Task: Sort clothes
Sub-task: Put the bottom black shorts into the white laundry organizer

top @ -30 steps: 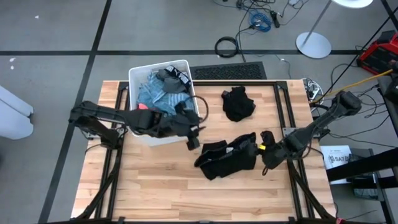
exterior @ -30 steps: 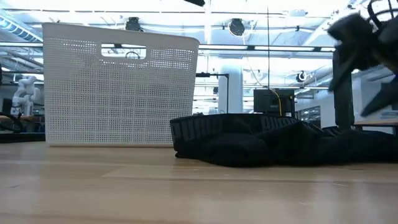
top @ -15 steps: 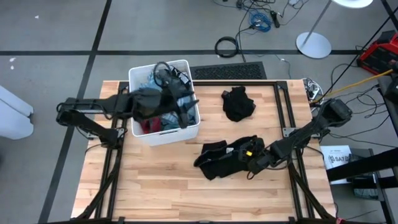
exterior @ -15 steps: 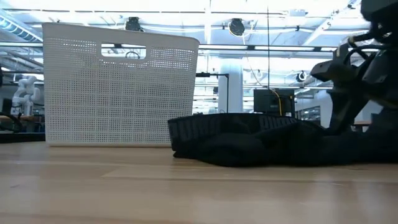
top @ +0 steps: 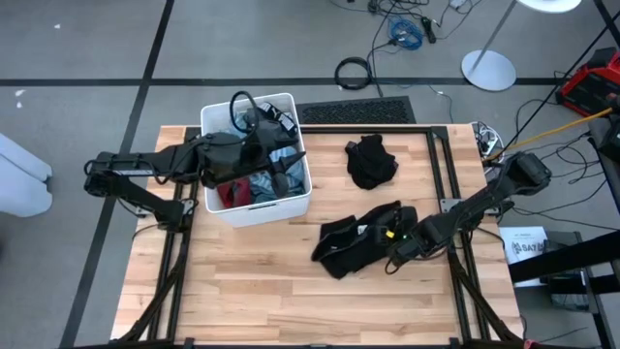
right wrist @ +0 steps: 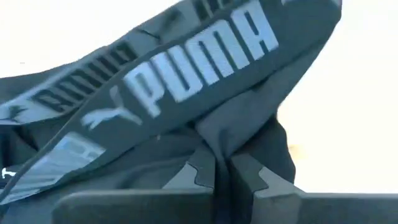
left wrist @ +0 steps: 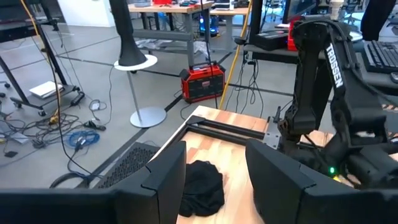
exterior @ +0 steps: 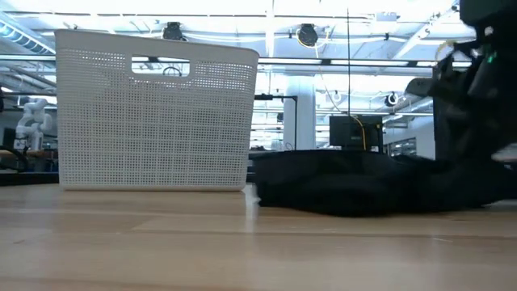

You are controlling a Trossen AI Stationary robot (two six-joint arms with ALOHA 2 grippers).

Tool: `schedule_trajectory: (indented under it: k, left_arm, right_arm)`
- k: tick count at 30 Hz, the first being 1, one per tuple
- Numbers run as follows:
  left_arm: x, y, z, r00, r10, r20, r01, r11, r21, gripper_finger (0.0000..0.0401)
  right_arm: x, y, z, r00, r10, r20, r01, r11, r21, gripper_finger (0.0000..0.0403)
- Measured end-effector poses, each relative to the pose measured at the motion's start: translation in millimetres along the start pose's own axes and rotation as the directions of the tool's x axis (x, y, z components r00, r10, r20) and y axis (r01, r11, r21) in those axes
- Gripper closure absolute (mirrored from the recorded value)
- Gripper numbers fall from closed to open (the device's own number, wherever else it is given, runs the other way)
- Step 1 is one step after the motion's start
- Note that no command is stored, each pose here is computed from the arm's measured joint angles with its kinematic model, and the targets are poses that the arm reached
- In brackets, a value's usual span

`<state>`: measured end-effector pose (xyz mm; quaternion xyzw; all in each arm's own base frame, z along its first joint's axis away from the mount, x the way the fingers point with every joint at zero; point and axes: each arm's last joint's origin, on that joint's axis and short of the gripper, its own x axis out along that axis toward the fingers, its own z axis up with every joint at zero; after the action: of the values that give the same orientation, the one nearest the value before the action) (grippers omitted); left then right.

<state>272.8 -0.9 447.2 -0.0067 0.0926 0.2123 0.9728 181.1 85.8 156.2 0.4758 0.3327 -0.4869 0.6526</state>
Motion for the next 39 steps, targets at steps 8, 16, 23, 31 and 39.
schedule_trajectory:
  k: [8, 16, 23, 31, 39]
  left_arm:
    - [0, 0, 0, 1.0, -0.001, 0.002, 0.001, 1.0, -0.001, 0.0226]
    - [0, 0, 0, 1.0, -0.001, 0.001, 0.001, 1.0, 0.004, 0.0226]
    - [0, 0, 0, 1.0, 0.0, -0.004, 0.001, 1.0, 0.026, 0.0226]
    - [0, 0, -6, 0.999, 0.004, -0.053, -0.001, 0.999, 0.052, 0.0226]
    - [0, 0, -5, 0.999, 0.004, -0.048, 0.0, 0.998, 0.068, 0.0226]
  right_arm:
    - [-57, 27, 23, 0.995, -0.078, 0.065, 0.09, 0.974, -0.21, 0.0399]
    - [-41, 79, 23, 0.995, 0.098, 0.015, -0.09, 0.956, -0.279, 0.0399]
    - [4, 115, 6, 0.969, 0.183, -0.164, -0.228, 0.918, -0.325, 0.0399]
    - [30, 121, -9, 0.952, 0.163, -0.257, -0.244, 0.914, -0.324, 0.0381]
    - [31, 124, -8, 0.92, 0.158, -0.358, -0.29, 0.89, -0.353, 0.0266]
